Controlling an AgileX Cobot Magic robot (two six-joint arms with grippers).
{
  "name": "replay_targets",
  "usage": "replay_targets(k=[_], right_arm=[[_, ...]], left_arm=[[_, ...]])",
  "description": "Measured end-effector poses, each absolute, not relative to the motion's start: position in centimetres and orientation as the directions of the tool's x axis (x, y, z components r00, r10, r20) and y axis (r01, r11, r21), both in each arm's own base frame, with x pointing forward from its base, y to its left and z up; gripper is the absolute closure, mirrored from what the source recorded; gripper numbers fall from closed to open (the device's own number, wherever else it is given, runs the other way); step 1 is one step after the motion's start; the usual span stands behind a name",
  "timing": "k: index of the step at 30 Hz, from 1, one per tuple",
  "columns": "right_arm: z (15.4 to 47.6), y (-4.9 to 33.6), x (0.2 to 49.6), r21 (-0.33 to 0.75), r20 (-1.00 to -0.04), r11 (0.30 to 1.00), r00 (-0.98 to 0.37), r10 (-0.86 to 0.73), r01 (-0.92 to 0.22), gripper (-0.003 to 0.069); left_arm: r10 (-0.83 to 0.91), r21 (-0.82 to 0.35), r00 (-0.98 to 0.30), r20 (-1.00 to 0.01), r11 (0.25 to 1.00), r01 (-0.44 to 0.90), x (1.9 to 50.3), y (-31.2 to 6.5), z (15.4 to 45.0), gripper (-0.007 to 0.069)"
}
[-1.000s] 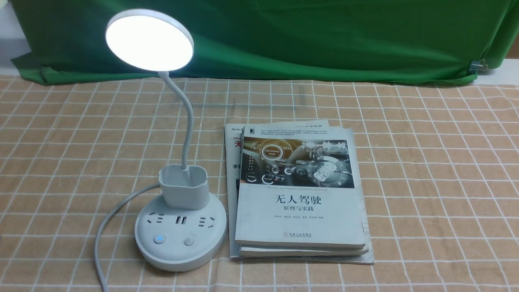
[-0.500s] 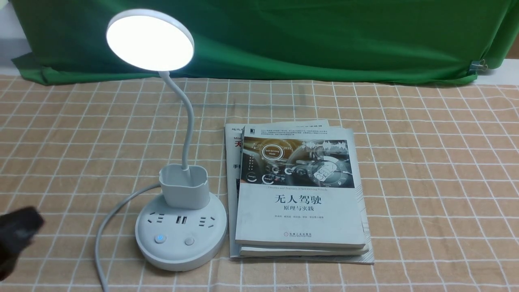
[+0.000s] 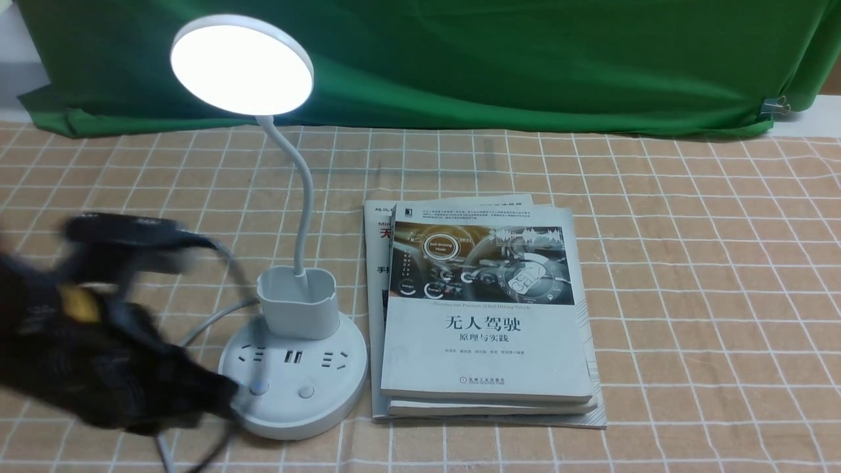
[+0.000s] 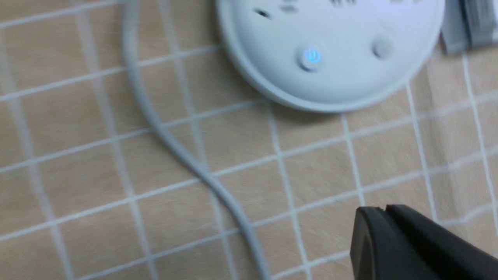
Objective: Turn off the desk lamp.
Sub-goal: Use the left arm to press the button switch on the lamp holder
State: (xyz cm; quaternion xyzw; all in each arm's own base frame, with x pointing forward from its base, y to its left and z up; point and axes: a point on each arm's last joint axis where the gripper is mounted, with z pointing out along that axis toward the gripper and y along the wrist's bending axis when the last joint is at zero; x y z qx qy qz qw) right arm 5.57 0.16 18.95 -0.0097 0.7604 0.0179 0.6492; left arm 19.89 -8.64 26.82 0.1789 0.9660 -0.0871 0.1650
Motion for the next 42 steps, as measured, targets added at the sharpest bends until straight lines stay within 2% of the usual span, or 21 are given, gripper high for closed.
replay_targets(k=[7, 15, 23, 28, 42], right_arm=[[19.0, 0.2, 5.6, 0.015, -0.988, 0.999, -0.157, 0.009, -0.038, 0.0419], [19.0, 0.2, 5.6, 0.015, -0.988, 0.999, -0.157, 0.009, -0.038, 0.0419], [19.0, 0.2, 5.6, 0.015, -0.988, 0.999, -0.157, 0.009, -0.038, 0.0419], [19.0, 0.2, 5.6, 0.015, -0.988, 0.999, -0.157, 0.009, -0.038, 0.0419], [19.0, 0.2, 5.6, 0.015, -0.988, 0.999, -0.157, 0.009, -0.038, 0.0419]], left_arm=[[0.401, -0.109, -0.880, -0.254, 0.892, 0.439, 22.9, -11.8, 26.8, 0.0620], [0.412, -0.105, -0.882, -0.229, 0.890, 0.444, 25.1, -12.9, 26.8, 0.0620], [0.456, -0.132, -0.878, -0.147, 0.870, 0.474, 26.2, -13.7, 24.2, 0.0620], [0.470, -0.196, -0.871, -0.146, 0.849, 0.491, 26.7, -14.7, 22.9, 0.0620], [0.473, -0.152, -0.864, -0.174, 0.854, 0.498, 28.1, -14.9, 21.2, 0.0620]])
